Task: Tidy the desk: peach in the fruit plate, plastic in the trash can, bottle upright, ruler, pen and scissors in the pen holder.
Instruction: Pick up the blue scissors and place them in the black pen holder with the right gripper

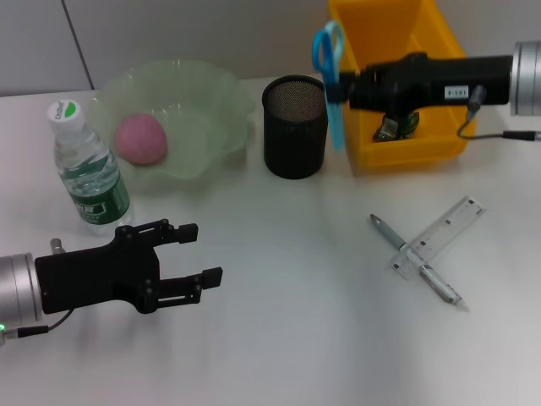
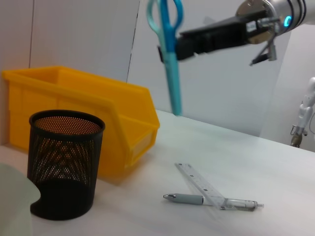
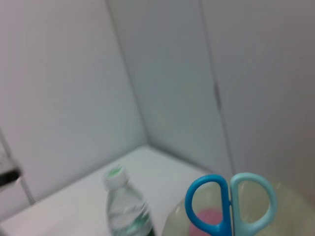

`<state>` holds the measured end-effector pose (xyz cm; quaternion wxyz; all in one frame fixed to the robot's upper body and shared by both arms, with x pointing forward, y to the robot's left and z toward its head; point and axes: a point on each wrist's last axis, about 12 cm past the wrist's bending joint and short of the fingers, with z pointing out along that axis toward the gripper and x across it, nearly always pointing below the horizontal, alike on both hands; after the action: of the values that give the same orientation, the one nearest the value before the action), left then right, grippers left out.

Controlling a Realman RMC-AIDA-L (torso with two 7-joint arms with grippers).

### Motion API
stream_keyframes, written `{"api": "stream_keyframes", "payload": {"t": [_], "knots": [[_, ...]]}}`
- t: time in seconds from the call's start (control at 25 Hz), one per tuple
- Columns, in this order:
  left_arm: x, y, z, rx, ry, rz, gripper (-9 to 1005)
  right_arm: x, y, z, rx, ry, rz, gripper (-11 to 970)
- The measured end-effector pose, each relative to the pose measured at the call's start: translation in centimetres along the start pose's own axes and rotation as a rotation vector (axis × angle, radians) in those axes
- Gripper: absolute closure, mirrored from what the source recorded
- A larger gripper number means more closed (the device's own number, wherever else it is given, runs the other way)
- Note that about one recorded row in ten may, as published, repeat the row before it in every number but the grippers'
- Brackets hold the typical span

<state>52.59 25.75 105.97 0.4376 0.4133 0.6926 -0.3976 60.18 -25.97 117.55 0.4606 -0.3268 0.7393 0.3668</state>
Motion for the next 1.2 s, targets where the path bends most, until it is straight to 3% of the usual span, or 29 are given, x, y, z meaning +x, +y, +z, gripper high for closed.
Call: {"api": "stream_keyframes", "payload": {"t": [0.48, 1.2], "knots": [[0.1, -0.1, 0.2, -0.002, -0.002, 0.032, 205, 0.1, -2.6, 1.8, 0.164, -0.198, 0.023, 730], [0.2, -0.1, 0.3, -0.008, -0.002, 0.059, 210, 2.2, -3.3, 5.0, 0.239, -0.223, 0.099, 730]]}}
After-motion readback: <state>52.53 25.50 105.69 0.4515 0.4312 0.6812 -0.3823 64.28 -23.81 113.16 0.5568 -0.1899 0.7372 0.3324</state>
